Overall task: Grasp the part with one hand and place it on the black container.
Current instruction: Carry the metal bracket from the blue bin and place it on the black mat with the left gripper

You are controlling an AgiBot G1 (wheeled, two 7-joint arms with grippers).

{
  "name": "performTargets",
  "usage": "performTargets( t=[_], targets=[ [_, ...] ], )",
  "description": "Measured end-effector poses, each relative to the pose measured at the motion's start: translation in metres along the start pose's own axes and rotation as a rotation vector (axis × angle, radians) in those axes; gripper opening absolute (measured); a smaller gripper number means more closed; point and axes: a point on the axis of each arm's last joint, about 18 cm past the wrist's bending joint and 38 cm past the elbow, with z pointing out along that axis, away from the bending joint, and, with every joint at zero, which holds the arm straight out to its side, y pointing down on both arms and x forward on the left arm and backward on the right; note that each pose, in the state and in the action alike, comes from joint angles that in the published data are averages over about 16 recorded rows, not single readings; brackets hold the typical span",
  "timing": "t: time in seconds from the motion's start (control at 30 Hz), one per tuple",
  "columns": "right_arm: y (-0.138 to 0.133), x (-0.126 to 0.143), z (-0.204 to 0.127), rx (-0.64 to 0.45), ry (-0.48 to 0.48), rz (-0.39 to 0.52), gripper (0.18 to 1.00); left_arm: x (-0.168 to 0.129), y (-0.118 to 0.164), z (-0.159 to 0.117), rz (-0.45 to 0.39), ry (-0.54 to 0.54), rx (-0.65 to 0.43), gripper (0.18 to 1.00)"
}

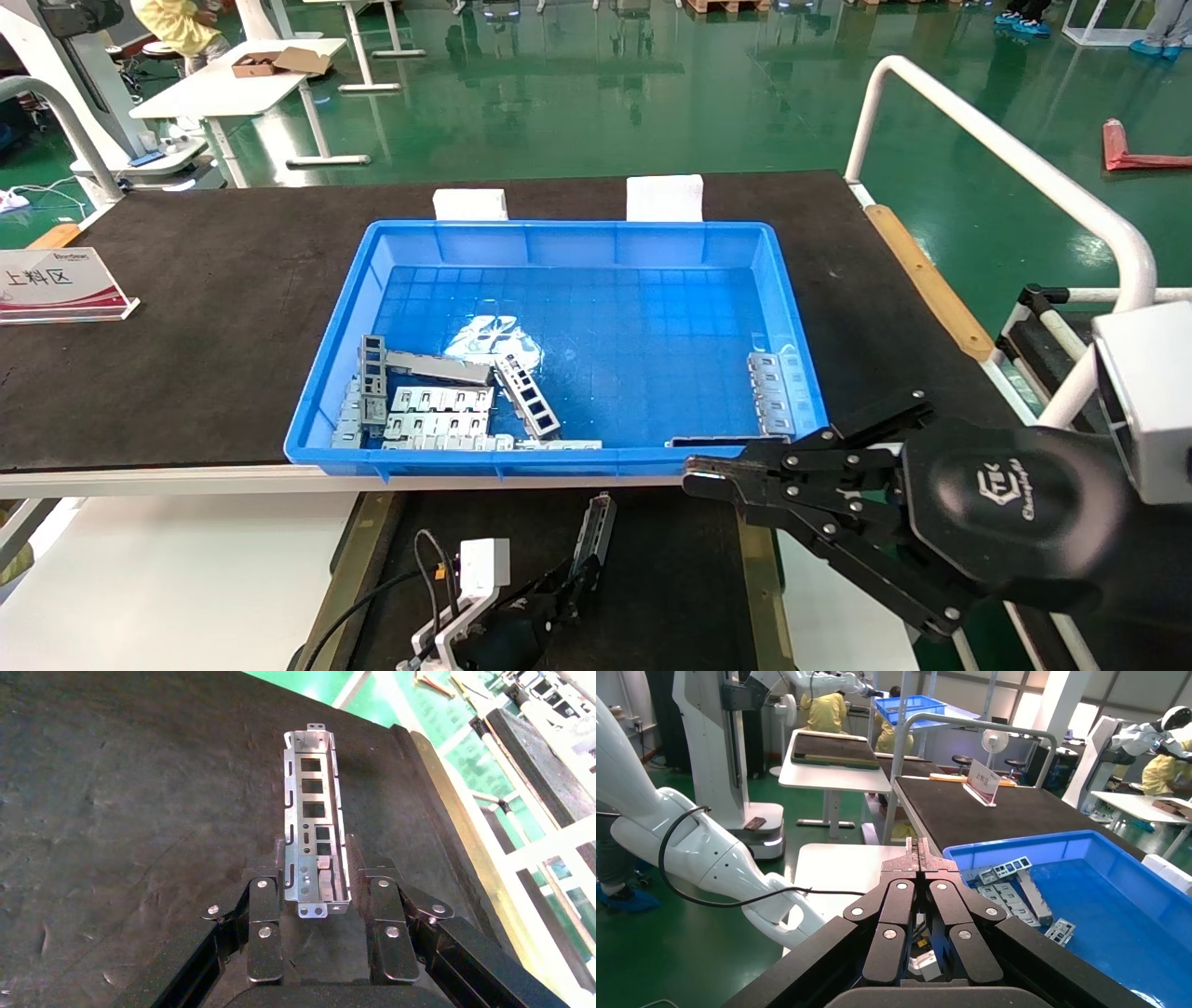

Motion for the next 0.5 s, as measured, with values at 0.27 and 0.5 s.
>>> performTargets(
  t=[0.27, 0.5],
  targets=[
    [0.0, 0.0, 0.0, 0.0, 0.0, 0.0, 0.211, -0.0009, 0.005, -0.0001, -0.017, -0.018, 0.001, 0.37],
    [0.0, 0.0, 0.0, 0.0, 0.0, 0.0, 0.265, -0.0011, 0.0066, -0.0007, -0.019, -0.025, 0.002, 0.413]
  ],
)
